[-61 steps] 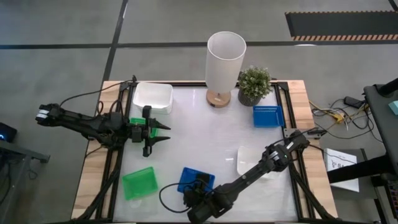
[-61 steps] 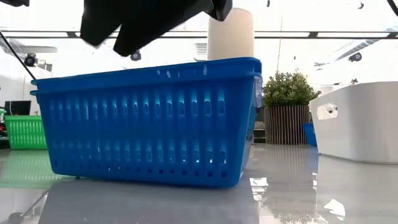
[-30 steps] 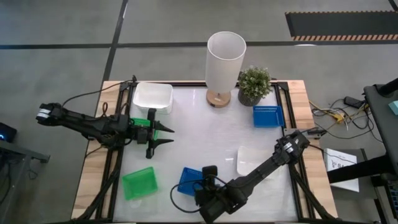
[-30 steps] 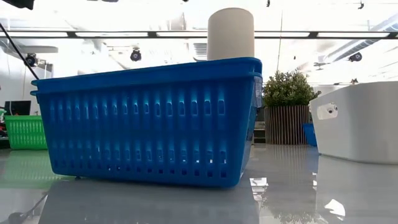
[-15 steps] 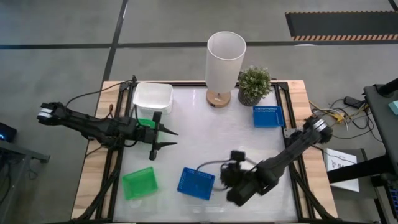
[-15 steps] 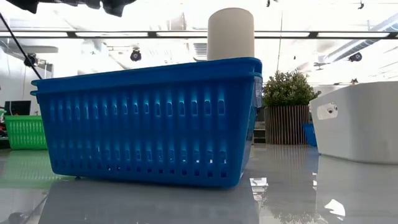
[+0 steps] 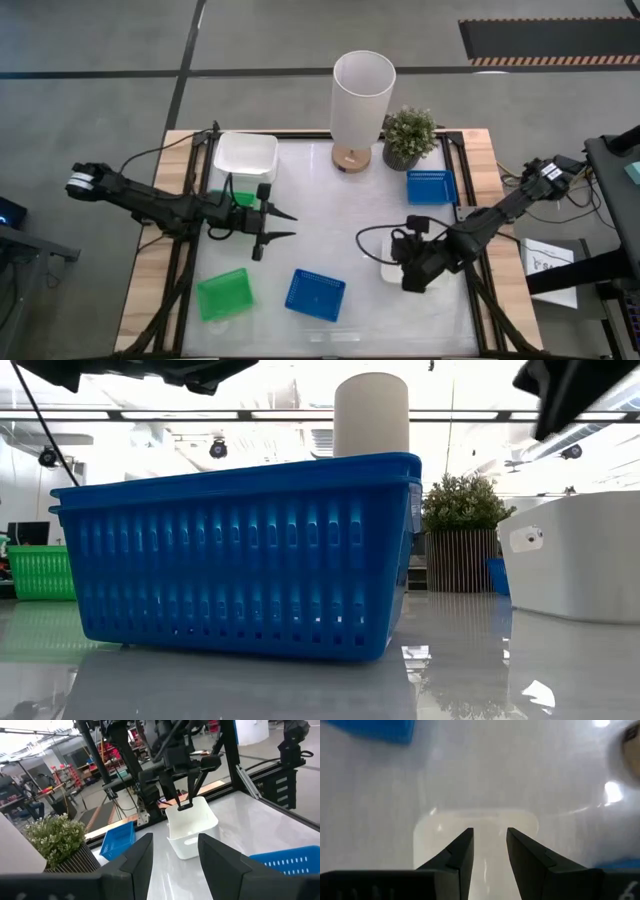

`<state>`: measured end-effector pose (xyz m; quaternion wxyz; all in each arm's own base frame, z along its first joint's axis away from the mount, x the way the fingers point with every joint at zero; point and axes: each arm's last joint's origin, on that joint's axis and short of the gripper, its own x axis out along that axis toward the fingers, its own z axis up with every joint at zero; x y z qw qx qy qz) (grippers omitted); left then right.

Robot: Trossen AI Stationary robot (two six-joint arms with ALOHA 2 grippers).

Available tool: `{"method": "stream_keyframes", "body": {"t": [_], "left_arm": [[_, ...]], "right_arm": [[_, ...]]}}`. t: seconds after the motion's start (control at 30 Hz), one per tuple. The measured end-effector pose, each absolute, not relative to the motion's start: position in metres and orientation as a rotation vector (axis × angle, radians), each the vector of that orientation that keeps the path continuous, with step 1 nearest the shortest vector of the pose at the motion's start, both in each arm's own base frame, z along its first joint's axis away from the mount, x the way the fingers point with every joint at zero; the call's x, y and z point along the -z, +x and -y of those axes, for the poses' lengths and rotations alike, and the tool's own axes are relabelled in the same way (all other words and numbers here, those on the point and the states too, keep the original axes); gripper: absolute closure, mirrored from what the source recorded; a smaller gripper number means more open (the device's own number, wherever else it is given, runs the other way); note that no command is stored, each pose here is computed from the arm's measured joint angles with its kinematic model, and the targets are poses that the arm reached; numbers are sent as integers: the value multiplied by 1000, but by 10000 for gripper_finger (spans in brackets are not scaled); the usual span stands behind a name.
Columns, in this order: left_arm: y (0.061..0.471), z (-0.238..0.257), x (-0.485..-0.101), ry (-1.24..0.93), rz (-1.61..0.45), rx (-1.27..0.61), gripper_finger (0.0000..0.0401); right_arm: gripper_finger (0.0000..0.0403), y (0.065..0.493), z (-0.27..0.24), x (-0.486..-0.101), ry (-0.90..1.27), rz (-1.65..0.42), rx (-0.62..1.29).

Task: Stack baskets by color
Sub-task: Stack the right white bin on the white bins

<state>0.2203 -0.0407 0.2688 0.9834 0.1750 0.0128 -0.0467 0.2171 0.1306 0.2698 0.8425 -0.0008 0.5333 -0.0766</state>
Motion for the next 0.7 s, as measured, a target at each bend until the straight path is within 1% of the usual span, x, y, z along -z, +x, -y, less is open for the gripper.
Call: {"method": "stream_keyframes", "body": {"t": [0.13,0.3,0.43,0.6,0.7], "left_arm": [[220,41,-271,349,-11,91,260],[220,40,-274,346,12,84,260],[219,40,-275,345,22,81,260],[219,40,-275,344,24,80,260],[219,40,-275,344,24,80,260]], "right_arm": [[294,205,-123,-258,-38,-1192,149],[286,200,-118,-240,-236,-1232,68],[260,211,-116,-232,-332,-1232,17],[225,234,-120,-229,-610,-1235,-109],[215,250,-124,-226,-742,-1258,-196]]}}
